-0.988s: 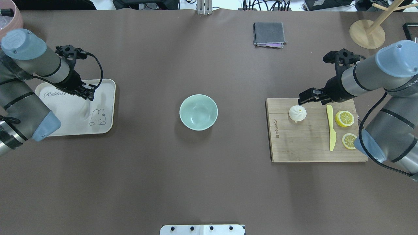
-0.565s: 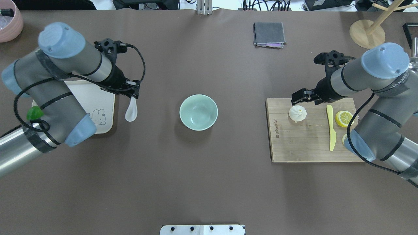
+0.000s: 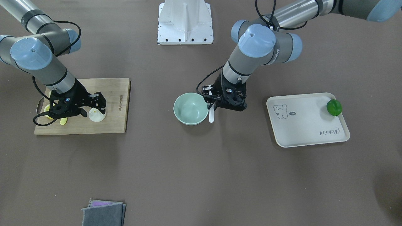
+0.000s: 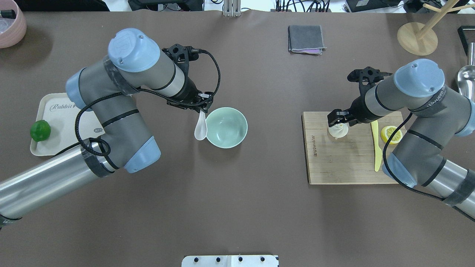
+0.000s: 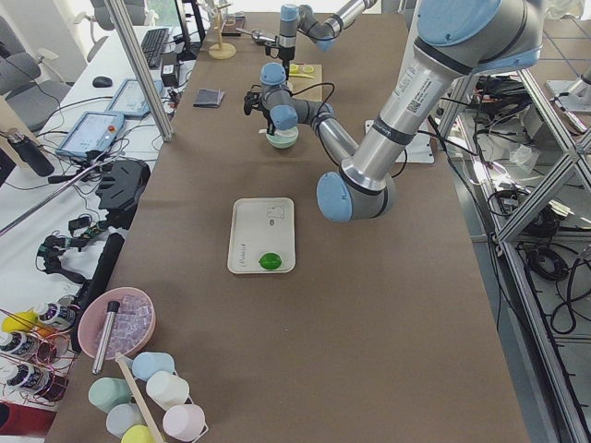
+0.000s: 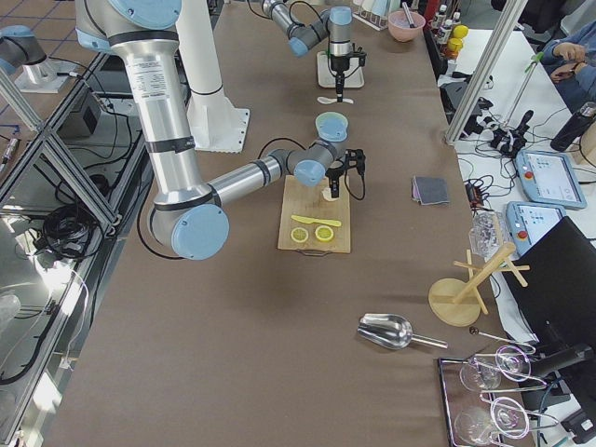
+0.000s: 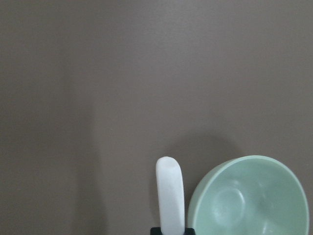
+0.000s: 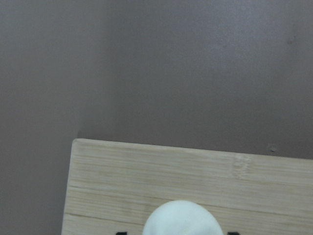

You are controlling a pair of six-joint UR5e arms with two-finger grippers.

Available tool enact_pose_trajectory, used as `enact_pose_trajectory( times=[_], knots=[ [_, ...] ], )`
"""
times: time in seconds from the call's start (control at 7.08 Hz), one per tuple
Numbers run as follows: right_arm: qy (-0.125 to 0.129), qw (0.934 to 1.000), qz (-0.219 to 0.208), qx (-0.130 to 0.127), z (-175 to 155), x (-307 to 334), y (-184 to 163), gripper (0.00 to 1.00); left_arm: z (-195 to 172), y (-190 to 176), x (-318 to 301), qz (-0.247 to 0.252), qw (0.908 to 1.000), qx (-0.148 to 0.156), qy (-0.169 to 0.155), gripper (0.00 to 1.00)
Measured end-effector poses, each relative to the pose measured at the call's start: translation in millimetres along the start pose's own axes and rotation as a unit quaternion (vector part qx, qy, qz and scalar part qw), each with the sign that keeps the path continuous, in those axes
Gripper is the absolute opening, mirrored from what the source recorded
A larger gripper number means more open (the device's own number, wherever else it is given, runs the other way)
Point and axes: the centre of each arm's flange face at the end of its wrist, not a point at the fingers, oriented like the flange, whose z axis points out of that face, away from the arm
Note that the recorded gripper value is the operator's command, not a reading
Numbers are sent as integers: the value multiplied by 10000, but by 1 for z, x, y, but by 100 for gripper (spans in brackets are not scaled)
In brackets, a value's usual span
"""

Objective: Put spoon and bun in bowl

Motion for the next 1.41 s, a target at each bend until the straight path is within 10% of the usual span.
enact_pose_trajectory(
  times=[0.56,0.71,1.41],
  knots=[
    [-43,10000,-25,-12,-2,-3,1,0,38,-20,30,118,9996,261,1,0],
    [-89,9999,-37,34,-9,-7,0,0,45,-17,31,148,9995,271,16,87],
    [-708,9952,480,481,-51,-151,-27,0,-1,-33,-4,195,9977,644,44,99]
  ],
)
